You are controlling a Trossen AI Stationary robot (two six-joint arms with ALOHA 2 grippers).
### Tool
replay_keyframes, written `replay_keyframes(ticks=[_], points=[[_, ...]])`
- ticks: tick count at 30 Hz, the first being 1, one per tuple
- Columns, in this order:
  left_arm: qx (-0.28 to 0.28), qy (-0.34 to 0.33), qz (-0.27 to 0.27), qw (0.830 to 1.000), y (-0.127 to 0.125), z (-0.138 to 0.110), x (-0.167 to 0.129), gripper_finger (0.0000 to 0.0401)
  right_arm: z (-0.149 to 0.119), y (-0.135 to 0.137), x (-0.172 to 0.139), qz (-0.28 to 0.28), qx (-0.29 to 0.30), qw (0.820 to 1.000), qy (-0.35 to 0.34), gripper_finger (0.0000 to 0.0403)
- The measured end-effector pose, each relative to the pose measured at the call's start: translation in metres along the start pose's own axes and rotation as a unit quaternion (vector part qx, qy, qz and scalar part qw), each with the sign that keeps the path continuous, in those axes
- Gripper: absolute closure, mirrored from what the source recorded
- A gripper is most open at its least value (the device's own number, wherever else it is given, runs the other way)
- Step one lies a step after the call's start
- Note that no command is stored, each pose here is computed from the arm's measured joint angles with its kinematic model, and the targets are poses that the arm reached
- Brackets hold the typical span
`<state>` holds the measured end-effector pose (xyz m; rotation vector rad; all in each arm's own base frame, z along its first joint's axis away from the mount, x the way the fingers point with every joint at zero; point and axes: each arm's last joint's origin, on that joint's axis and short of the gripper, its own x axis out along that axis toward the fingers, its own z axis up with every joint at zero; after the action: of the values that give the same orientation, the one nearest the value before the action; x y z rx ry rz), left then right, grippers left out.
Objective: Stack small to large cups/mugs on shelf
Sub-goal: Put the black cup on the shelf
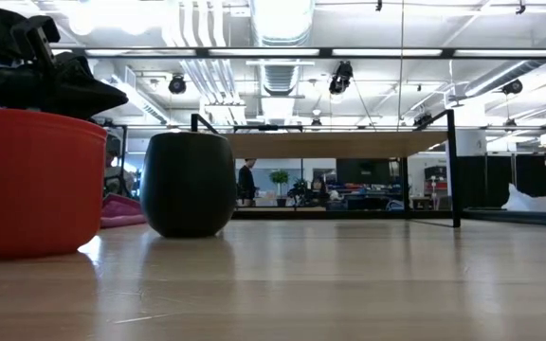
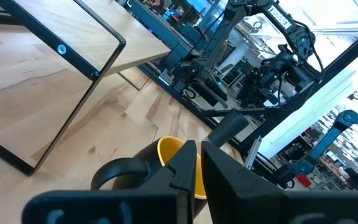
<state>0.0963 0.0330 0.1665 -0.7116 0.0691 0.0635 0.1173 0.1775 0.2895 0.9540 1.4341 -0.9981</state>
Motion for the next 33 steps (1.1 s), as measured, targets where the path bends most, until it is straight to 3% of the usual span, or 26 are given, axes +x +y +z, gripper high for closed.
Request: replay_keyframes(ticks=[14, 23, 28, 33], points=[[0.000, 0.000, 0.000, 1.000, 0.000, 0.000, 0.000, 0.0391, -0.007, 0.013, 0.037, -0.064, -0.009, 0.997, -0.031, 0.0219], [0.000, 0.000, 0.000, 1.000, 0.000, 0.000, 0.000, 0.0391, -0.006, 0.016, 0.063, -0.041, -0.013, 0.999, -0.014, 0.0227], [0.000, 0.000, 0.000, 1.000, 0.000, 0.000, 0.000, 0.0391, -0.005, 0.016, 0.070, -0.029, -0.007, 1.000, -0.008, 0.0265], [0.000, 0.000, 0.000, 1.000, 0.000, 0.000, 0.000, 0.0391, -0.006, 0.016, 0.066, -0.032, -0.049, 0.998, -0.002, 0.0347]])
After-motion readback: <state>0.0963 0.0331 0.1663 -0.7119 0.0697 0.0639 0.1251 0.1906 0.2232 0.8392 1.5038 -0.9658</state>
